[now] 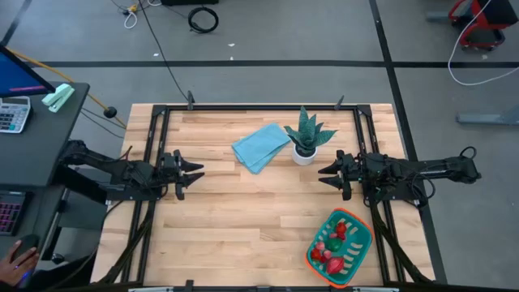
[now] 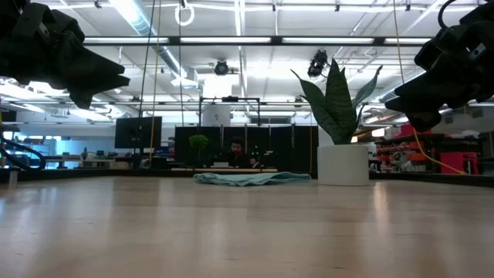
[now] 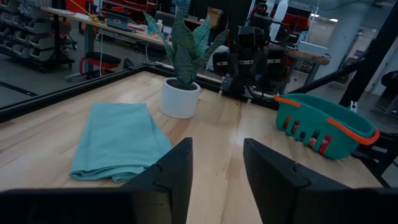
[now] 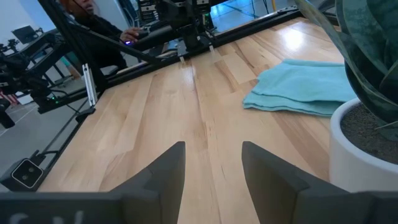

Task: Pick and placing Produce into tupperware
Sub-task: Return to Home Position

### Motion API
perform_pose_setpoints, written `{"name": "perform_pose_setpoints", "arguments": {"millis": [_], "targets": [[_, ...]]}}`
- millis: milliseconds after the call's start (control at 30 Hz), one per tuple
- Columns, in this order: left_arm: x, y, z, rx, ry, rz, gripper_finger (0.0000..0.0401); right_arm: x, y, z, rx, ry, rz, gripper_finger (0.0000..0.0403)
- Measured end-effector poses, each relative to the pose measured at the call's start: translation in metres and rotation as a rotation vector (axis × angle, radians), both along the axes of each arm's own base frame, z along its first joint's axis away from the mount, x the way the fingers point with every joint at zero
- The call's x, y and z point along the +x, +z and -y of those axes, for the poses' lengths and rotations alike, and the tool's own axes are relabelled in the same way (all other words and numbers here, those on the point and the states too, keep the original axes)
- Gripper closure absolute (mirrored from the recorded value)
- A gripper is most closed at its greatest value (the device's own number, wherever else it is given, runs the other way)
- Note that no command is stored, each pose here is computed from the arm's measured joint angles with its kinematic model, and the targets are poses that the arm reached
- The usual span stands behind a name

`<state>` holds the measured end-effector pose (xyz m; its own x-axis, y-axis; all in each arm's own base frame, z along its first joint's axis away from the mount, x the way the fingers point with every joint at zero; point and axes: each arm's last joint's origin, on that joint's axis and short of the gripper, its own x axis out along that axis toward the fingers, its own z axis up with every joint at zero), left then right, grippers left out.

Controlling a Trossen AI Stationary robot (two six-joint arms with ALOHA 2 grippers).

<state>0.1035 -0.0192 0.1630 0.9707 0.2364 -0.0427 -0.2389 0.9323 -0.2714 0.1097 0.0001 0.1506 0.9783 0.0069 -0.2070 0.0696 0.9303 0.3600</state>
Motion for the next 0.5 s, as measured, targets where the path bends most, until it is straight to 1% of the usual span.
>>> {"name": "perform_pose_setpoints", "arguments": {"millis": [267,500], "targets": [[0.0,0.0,0.0,0.0,0.0,0.0,0.0261,0.0,0.0,0.0,0.0,0.0,0.0,0.0236],[0.0,0.0,0.0,0.0,0.0,0.0,0.0254,0.0,0.0,0.0,0.0,0.0,0.0,0.0236]]}}
